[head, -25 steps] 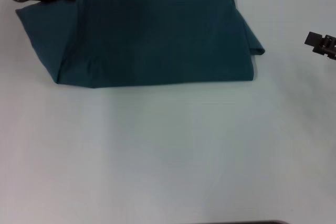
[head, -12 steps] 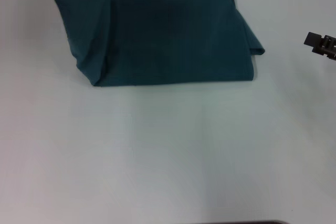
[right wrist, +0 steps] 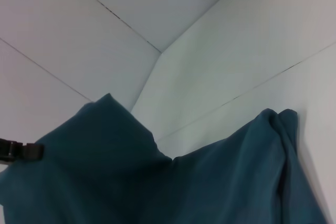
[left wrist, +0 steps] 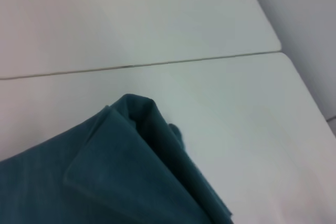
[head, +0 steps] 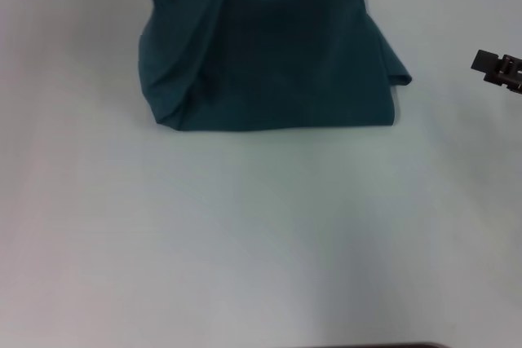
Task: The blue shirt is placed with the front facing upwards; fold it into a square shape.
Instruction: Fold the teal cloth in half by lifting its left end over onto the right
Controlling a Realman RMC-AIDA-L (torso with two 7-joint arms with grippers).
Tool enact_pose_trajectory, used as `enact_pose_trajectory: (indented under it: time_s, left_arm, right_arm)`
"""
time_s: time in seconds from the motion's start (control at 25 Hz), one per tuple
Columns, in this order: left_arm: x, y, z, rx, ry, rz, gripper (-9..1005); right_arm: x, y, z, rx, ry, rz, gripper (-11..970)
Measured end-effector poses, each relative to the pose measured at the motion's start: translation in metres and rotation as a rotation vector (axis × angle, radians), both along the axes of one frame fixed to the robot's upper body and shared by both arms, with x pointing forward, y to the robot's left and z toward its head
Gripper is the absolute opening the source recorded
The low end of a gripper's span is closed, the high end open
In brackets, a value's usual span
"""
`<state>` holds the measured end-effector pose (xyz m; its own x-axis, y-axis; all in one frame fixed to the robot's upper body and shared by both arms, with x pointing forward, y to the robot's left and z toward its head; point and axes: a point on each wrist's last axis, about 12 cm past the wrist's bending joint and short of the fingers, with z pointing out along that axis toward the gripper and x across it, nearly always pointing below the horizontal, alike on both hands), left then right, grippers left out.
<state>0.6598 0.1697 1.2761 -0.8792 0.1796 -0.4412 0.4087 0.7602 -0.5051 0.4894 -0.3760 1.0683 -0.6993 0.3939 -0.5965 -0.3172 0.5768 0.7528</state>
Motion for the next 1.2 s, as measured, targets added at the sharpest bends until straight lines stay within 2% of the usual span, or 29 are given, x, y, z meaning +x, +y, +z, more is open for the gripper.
enact_pose_trajectory:
  time_s: [0.2,0.44,1.2]
  left_arm:
    - [-0.002,-0.025,0.003,-0.007,-0.02,-0.049,49]
    - [-0.002,-0.051,-0.004,0.013,-0.048,-0.08,63]
    - [0.003,-0.087,-0.025,0.018,-0.073,-0.073,110]
  right_arm:
    - [0.0,0.0,0.0,0.001,0.001,0.001,928]
    - [0.001,0.002,0.0,-0.003,0.009,0.01,928]
    - [0.003,0.003,0.0,-0.001,0.01,0.013,928]
